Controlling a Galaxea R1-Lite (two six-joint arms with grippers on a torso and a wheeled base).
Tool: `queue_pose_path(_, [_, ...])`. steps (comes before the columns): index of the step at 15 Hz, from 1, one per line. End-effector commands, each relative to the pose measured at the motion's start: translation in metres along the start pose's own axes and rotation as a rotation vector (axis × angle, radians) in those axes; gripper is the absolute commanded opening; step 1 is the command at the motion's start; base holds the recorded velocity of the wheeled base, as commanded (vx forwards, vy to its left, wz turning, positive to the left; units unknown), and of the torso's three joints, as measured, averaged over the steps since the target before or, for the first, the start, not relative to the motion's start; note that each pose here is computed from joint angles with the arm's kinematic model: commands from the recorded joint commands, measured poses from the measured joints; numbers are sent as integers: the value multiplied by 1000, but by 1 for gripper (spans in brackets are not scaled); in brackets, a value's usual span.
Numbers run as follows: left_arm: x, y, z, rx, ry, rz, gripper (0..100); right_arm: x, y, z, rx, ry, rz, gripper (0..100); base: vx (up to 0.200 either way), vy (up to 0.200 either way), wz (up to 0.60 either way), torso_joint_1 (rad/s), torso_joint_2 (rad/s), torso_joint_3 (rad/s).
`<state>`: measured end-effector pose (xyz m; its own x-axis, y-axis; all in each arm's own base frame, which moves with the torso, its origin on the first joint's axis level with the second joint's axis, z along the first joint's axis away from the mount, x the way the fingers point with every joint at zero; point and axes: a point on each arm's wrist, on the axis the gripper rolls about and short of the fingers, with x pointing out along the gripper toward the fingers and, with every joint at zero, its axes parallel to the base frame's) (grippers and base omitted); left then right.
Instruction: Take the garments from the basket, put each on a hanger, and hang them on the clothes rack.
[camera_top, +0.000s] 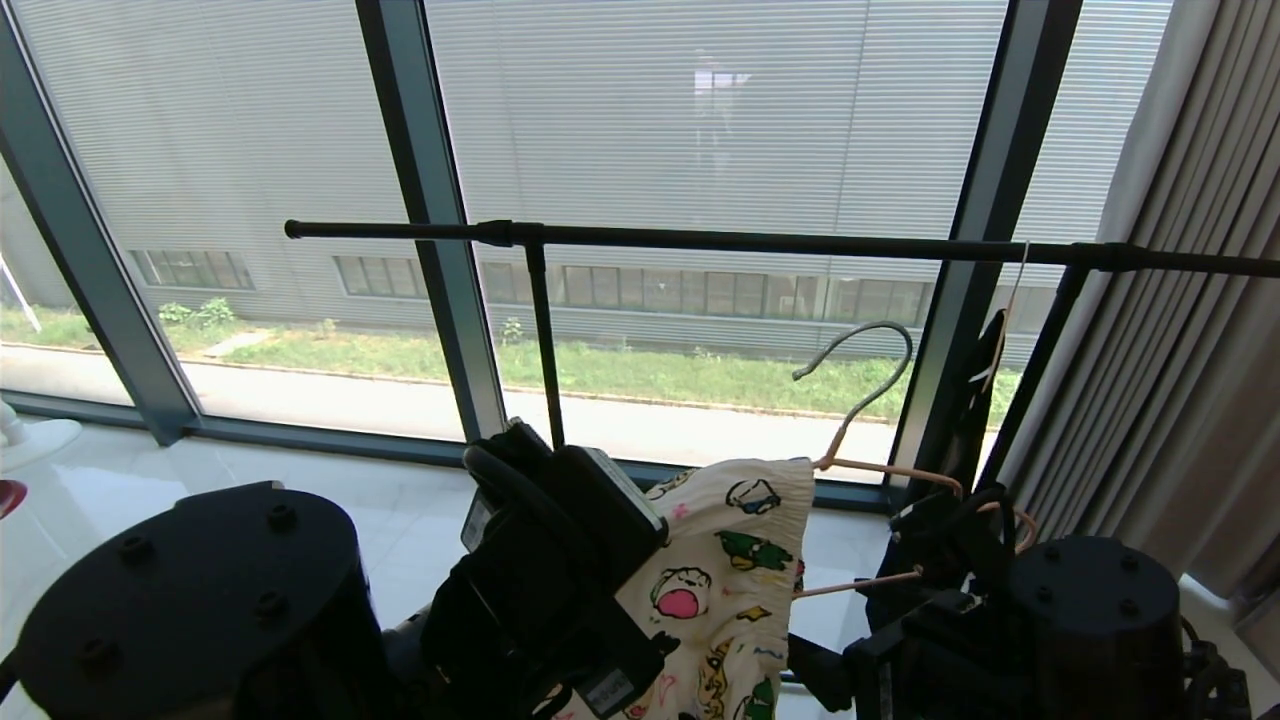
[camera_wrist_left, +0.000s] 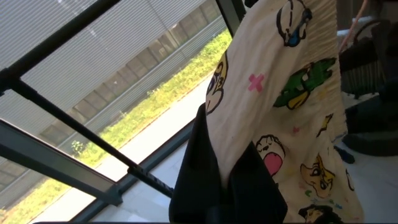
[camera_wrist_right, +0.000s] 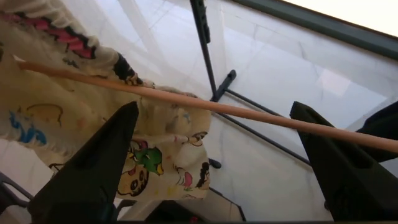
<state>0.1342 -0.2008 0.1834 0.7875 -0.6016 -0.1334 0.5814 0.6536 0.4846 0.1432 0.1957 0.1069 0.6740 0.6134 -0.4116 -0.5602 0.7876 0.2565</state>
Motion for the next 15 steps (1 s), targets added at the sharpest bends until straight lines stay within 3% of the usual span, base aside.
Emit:
queue_pose_path(1, [1, 3, 5, -5, -19, 12, 0, 6, 8, -6, -18, 22, 25, 100, 0, 0, 0, 0, 0, 0])
queue_pose_path(4, [0, 6, 11, -8, -38, 23, 0, 16, 12, -4, -17, 15, 27, 100, 0, 0, 0, 0, 0, 0])
queue_pose_path(7, [2, 11, 9, -13, -28, 45, 0, 20, 6, -7, -29, 11, -43, 100, 0, 0, 0, 0, 0, 0])
queue_pose_path(10, [5, 24, 5, -21, -8, 102, 0, 19, -19, -12, -140, 36, -164, 100, 0, 0, 0, 0, 0, 0])
queue_pose_path(15, [0, 40, 4, -36, -12, 161, 0, 15, -46, -12, -141, 57, -264, 100, 0, 0, 0, 0, 0, 0])
